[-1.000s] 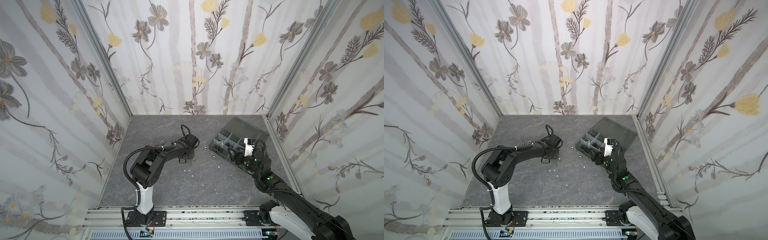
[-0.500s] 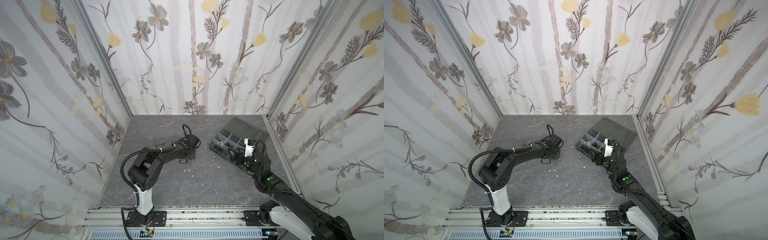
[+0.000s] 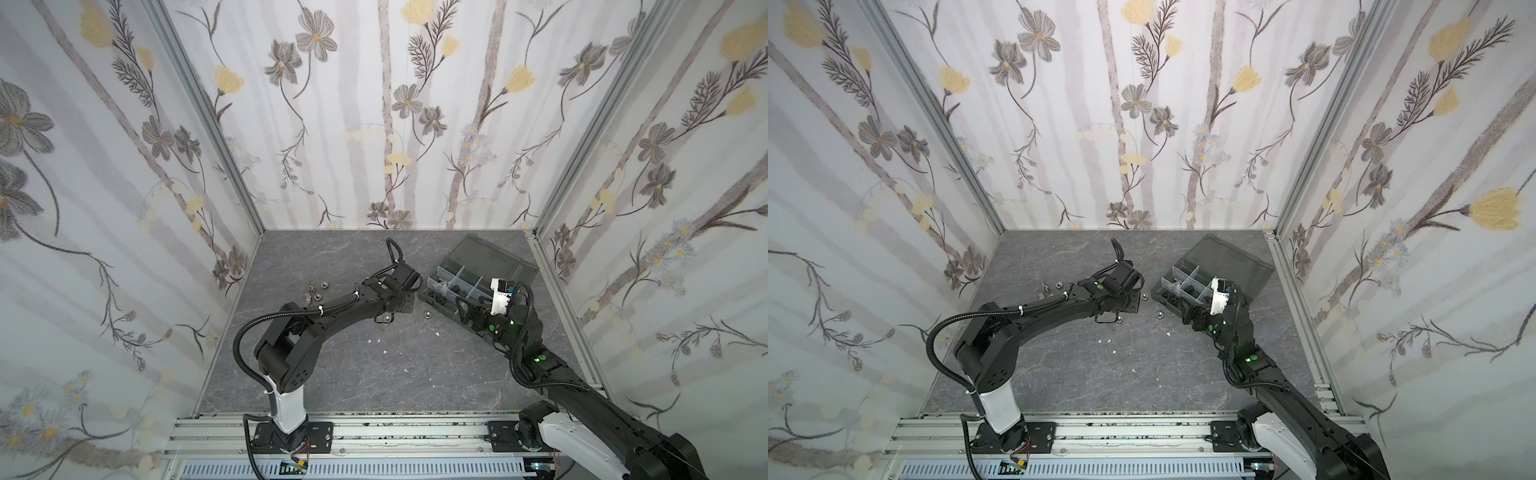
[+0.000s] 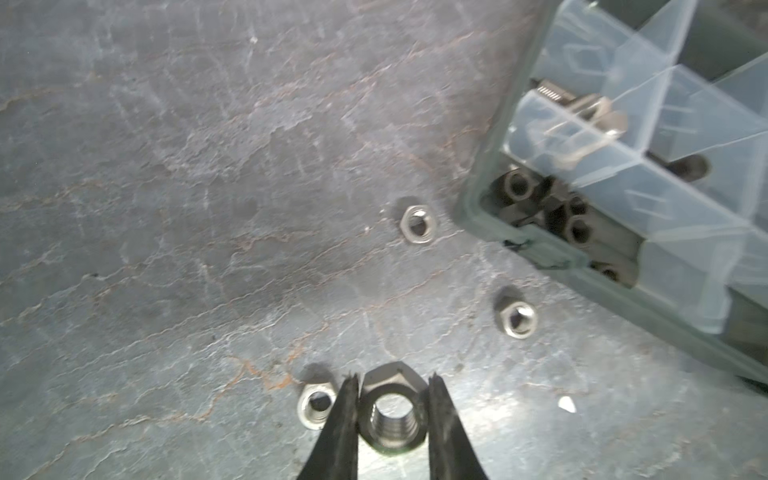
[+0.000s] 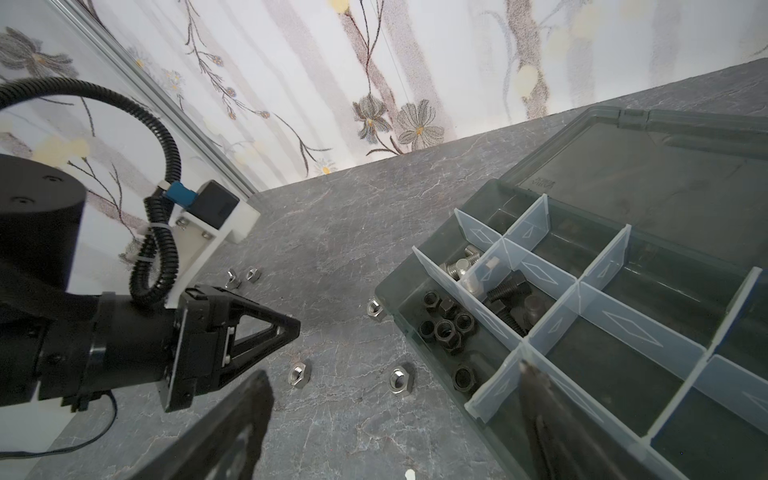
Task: Sort the screws and nuts into containers
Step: 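Carry the silver hex nut with the left gripper over the organizer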
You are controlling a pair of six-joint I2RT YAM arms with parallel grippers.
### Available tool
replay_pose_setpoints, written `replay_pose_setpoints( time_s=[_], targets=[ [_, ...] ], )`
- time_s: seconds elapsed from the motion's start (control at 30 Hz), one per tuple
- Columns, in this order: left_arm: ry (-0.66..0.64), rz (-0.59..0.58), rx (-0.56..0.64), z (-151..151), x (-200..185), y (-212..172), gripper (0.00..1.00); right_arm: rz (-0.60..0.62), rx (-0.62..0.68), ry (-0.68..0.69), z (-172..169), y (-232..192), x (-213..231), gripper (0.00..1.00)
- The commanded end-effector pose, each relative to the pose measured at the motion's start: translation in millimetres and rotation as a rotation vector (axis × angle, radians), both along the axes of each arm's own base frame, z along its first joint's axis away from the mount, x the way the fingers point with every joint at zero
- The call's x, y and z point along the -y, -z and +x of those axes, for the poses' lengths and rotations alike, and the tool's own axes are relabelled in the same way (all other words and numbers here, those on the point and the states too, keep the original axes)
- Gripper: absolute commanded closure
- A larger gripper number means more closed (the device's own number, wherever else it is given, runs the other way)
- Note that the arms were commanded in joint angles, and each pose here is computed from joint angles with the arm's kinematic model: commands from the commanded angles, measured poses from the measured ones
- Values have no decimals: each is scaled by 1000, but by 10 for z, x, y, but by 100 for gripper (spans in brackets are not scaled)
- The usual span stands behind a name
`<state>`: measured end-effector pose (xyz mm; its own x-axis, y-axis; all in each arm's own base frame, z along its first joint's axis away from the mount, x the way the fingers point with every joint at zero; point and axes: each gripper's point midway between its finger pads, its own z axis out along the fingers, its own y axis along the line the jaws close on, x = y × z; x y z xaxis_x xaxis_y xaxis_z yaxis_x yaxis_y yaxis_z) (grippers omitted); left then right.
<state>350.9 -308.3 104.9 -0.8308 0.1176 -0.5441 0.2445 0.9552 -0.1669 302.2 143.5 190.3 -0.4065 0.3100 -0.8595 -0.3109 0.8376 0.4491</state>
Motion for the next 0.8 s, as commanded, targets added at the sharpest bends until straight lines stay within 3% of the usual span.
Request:
replay_pose_setpoints(
  time_s=[0.0, 0.4, 0.77],
  targets=[
    [21, -51, 2, -30, 204, -114, 81, 47, 25, 34, 33, -87, 56, 6],
    [134, -115, 13, -151, 897, -278, 81, 252, -40, 236, 68, 46, 643, 4],
    [219, -149, 13, -215, 1409, -347, 81, 284, -42, 312, 50, 51, 852, 3]
  ],
)
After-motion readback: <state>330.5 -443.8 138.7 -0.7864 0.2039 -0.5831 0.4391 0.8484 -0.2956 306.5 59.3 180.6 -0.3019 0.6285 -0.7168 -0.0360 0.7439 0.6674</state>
